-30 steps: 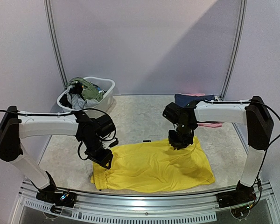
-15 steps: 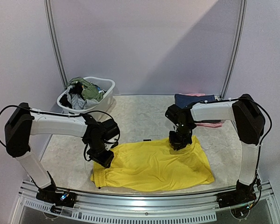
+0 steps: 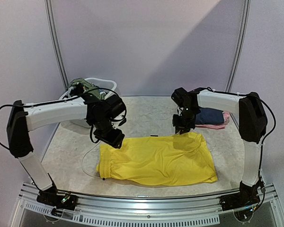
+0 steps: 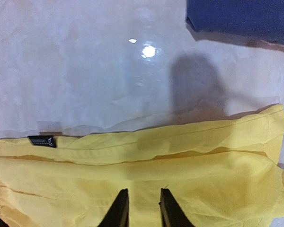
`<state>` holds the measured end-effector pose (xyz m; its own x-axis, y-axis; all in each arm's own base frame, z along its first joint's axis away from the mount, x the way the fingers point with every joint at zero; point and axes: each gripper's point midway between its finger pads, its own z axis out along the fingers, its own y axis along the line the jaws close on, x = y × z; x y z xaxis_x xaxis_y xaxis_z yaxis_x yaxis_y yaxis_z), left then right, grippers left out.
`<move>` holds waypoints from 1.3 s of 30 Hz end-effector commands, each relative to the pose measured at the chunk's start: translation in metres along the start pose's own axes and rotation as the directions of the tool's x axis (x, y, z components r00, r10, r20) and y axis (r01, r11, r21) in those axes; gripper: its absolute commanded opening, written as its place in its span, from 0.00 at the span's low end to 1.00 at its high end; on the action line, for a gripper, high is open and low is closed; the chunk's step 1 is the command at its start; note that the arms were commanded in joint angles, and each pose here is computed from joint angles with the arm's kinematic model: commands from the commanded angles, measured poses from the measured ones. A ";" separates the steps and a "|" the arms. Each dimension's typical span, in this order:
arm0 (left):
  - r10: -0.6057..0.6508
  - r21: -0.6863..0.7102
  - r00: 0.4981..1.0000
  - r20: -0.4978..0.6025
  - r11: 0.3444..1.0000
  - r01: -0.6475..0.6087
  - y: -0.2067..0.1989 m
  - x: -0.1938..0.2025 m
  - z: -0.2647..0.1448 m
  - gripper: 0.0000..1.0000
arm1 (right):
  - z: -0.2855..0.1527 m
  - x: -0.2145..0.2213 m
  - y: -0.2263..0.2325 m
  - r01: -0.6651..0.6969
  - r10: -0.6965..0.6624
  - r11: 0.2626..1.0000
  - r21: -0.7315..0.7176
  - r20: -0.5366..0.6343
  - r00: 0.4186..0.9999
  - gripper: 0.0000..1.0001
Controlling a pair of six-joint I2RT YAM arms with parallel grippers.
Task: Fold and stack the mixed laundry pile
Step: Smooth out the rectangle-folded shorts at the center of the board, then fold the rectangle-folded shorts at the center of the board.
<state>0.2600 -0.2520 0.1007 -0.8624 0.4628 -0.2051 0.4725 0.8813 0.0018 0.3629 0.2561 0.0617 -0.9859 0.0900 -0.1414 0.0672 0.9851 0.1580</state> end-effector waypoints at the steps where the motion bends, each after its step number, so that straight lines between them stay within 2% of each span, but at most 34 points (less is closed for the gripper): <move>1: -0.069 0.012 0.997 0.047 0.998 0.068 0.013 0.018 -0.046 0.76 | -0.057 -0.010 0.023 0.067 -0.060 0.992 -0.106 0.068 0.996 0.30; 7: -0.186 0.037 0.976 0.116 0.983 0.183 0.032 0.047 -0.059 0.89 | -0.105 -0.014 0.026 0.073 -0.050 0.986 -0.152 0.148 0.988 0.41; 14: -0.309 0.124 0.940 0.145 0.948 0.292 0.043 0.081 -0.044 0.93 | -0.135 0.013 0.009 0.017 0.017 0.982 -0.186 0.176 0.984 0.53; 17: -0.389 0.285 0.907 0.160 0.898 0.335 0.037 0.083 -0.038 0.95 | -0.144 0.035 0.001 -0.007 0.043 0.979 -0.204 0.172 0.984 0.55; 21: -0.491 0.426 0.859 0.141 0.814 0.395 0.039 0.087 -0.024 0.96 | -0.155 0.066 -0.016 -0.040 0.080 0.973 -0.228 0.168 0.983 0.56; 24: -0.526 0.512 0.842 0.119 0.759 0.402 0.034 0.080 -0.014 0.95 | -0.155 0.085 -0.029 -0.085 0.123 0.967 -0.239 0.152 0.981 0.57; 27: -0.558 0.534 0.827 0.067 0.720 0.443 0.035 0.078 0.001 0.92 | -0.164 0.098 -0.043 -0.120 0.165 0.960 -0.254 0.164 0.973 0.57; 32: -0.563 0.484 0.826 0.025 0.730 0.482 0.042 0.082 0.023 0.85 | -0.180 0.109 -0.057 -0.146 0.201 0.952 -0.270 0.189 0.961 0.57; 36: -0.572 0.493 0.820 -0.027 0.706 0.509 0.043 0.083 0.036 0.74 | -0.186 0.116 -0.064 -0.163 0.221 0.946 -0.279 0.191 0.956 0.57; 39: -0.576 0.482 0.816 -0.060 0.699 0.529 0.042 0.087 0.045 0.71 | -0.191 0.120 -0.068 -0.170 0.230 0.944 -0.283 0.196 0.953 0.57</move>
<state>0.2129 -0.1763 0.0481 -0.9830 -0.1246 -0.1349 -0.0282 0.8283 -0.5596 0.2207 0.1822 0.2239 -0.8995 0.3185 -0.2990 0.1515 0.8695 0.4702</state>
